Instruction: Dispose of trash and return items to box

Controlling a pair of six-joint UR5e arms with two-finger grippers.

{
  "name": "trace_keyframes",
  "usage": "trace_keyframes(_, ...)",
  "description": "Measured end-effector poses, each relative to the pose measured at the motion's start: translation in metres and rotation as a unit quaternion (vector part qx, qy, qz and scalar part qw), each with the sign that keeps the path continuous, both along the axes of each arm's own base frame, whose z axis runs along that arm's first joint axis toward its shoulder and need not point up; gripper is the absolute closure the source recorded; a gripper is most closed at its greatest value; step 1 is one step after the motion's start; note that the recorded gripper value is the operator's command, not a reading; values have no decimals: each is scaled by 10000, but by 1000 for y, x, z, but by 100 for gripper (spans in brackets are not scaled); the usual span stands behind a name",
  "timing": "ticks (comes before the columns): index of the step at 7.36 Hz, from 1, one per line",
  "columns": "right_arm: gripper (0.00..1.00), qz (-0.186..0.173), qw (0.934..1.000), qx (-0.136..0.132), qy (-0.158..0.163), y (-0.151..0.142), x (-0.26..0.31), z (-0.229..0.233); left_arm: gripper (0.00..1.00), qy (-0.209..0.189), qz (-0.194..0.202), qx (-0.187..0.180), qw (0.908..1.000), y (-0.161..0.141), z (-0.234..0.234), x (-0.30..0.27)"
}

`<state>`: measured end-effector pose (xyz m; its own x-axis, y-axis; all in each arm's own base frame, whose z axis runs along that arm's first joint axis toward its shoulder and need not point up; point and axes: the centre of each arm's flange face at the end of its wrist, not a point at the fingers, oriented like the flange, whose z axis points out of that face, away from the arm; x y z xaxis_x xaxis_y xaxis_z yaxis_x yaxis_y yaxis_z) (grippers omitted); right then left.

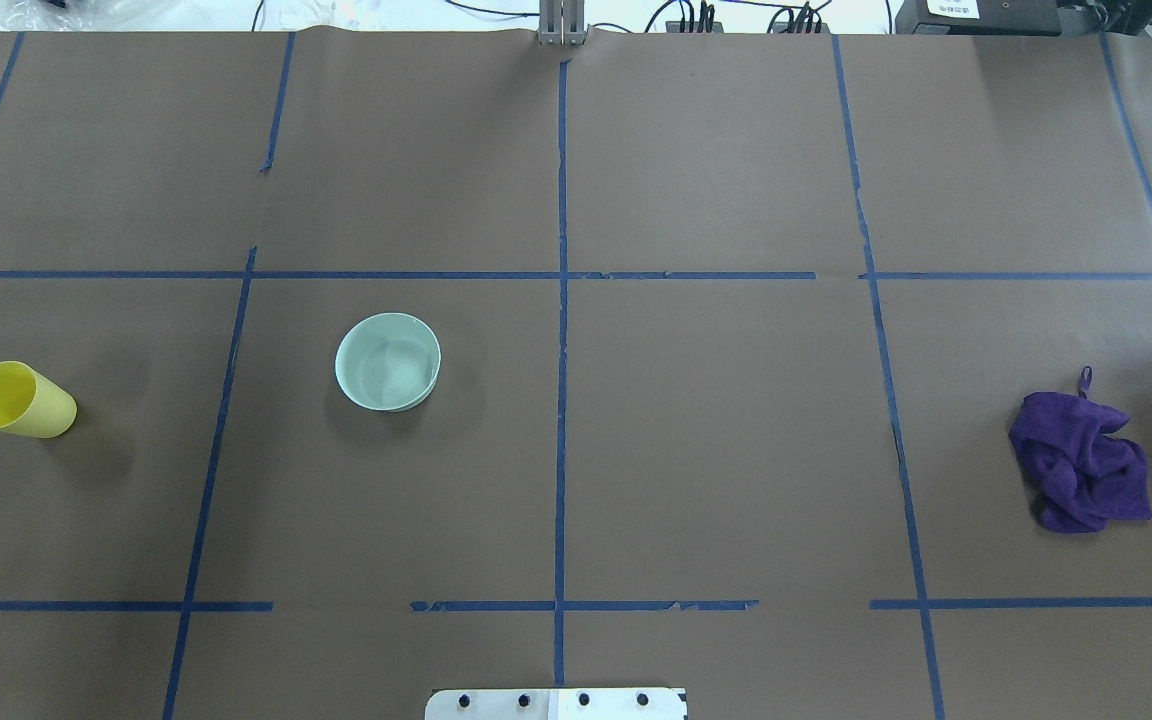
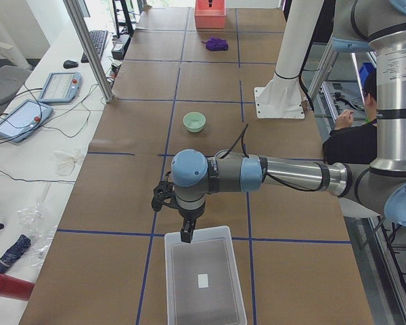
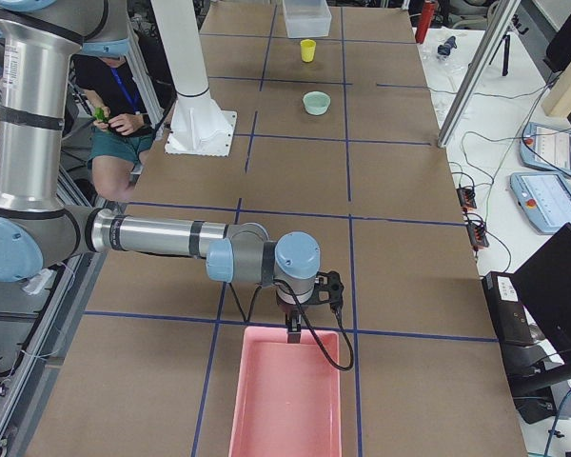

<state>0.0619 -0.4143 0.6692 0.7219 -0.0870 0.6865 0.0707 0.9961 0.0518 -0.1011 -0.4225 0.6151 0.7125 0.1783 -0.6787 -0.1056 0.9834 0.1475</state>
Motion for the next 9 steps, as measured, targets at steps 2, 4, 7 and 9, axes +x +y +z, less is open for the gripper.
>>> trace_keyframes(2,0,2,10000,0,-9,0,0,-1,0,17,14,75,10000,-1,-6,1)
trace_keyframes(4,0,7,10000,24,-23,-1,0,-4,0,29,46,420,9991,-6,-14,3)
trace_keyframes(7,0,42,9990,420,-118,-10,-2,-47,0,-4,277,1339,9906,-37,-49,21)
trace_keyframes(9,0,47,9953,959,-136,-16,-2,-90,0,-10,347,2397,9702,-62,-79,29)
